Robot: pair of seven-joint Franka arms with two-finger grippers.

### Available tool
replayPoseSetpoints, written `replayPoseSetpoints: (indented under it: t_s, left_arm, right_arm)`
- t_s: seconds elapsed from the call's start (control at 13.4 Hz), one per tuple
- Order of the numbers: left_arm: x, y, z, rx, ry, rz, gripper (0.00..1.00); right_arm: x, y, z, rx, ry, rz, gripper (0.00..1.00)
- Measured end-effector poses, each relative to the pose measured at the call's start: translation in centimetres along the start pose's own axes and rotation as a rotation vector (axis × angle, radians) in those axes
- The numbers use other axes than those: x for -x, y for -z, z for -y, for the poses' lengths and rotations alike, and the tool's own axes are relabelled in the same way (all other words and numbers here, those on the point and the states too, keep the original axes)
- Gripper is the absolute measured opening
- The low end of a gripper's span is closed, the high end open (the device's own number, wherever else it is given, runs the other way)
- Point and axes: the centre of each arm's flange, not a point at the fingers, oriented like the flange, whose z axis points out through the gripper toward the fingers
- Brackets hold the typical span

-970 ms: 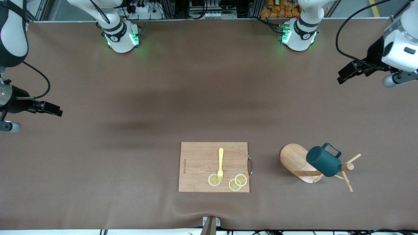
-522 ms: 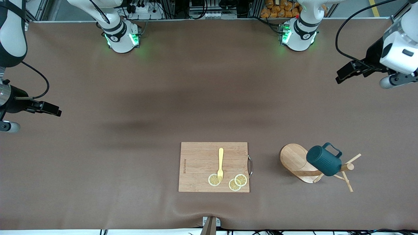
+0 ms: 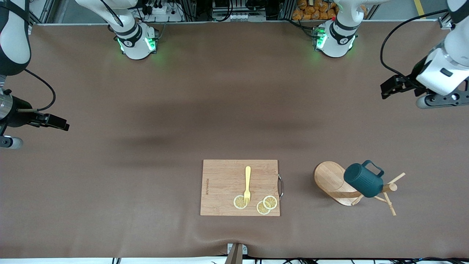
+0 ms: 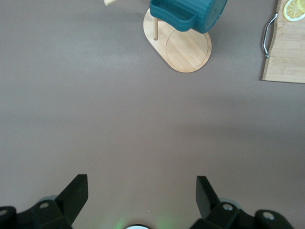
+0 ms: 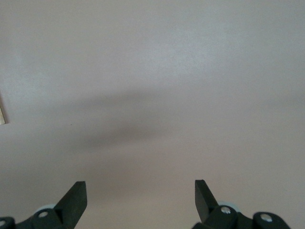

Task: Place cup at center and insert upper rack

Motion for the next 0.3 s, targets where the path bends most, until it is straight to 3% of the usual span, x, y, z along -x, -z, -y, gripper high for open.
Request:
replayPoseSetpoints:
  t_s: [0.3]
  left_arm:
    - [-0.13,0.3,1.01,0.004,0.012,-0.006,1.0]
  right_arm:
    - [0.0,0.0,0.0,0.0,0.0,0.0,1.0]
